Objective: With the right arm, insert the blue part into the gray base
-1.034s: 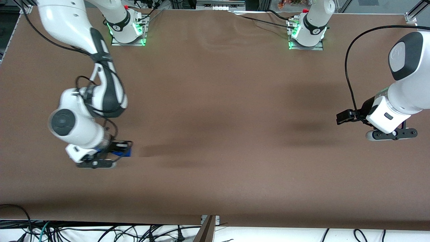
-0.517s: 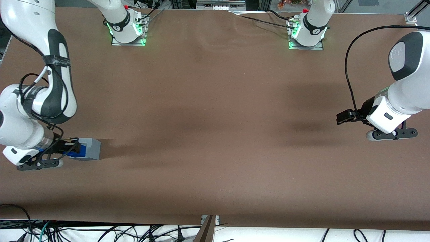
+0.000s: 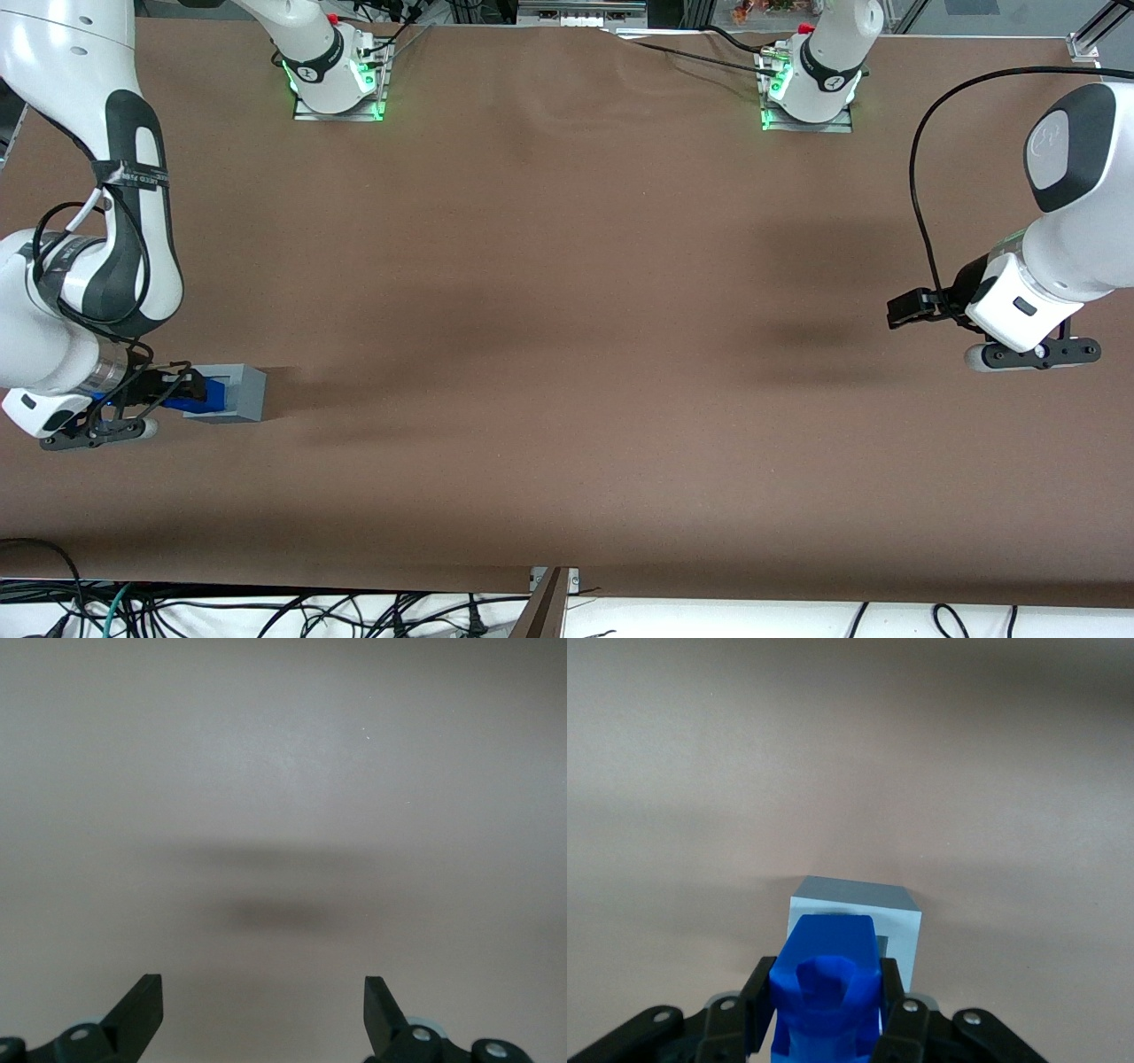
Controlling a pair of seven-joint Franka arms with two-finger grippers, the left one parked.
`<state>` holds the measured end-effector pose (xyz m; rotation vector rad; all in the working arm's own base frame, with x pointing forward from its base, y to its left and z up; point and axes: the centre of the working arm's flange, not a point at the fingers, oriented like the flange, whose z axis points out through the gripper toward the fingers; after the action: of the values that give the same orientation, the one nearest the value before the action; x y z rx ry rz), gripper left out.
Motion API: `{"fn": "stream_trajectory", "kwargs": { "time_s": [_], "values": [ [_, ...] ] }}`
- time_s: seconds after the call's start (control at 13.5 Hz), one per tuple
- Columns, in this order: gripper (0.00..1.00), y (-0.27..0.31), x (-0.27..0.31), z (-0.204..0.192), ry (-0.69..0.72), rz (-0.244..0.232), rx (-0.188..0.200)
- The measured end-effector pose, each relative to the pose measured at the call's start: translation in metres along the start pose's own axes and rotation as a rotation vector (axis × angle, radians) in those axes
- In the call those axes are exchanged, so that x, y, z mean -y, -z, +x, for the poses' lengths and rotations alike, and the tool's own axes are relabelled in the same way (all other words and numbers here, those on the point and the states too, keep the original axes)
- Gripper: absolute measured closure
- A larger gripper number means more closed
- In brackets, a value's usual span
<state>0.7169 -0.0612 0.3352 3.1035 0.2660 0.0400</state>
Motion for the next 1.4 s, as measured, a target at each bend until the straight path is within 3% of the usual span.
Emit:
{"fn": "stream_trajectory", "kwargs": {
  "time_s": [0.52, 1.4],
  "values": [
    [0.5, -0.016, -0.012, -0.004, 0.018, 0.001, 0.023],
    [0.5, -0.017, -0.014, -0.005, -0.008, 0.008, 0.023]
  ]
}}
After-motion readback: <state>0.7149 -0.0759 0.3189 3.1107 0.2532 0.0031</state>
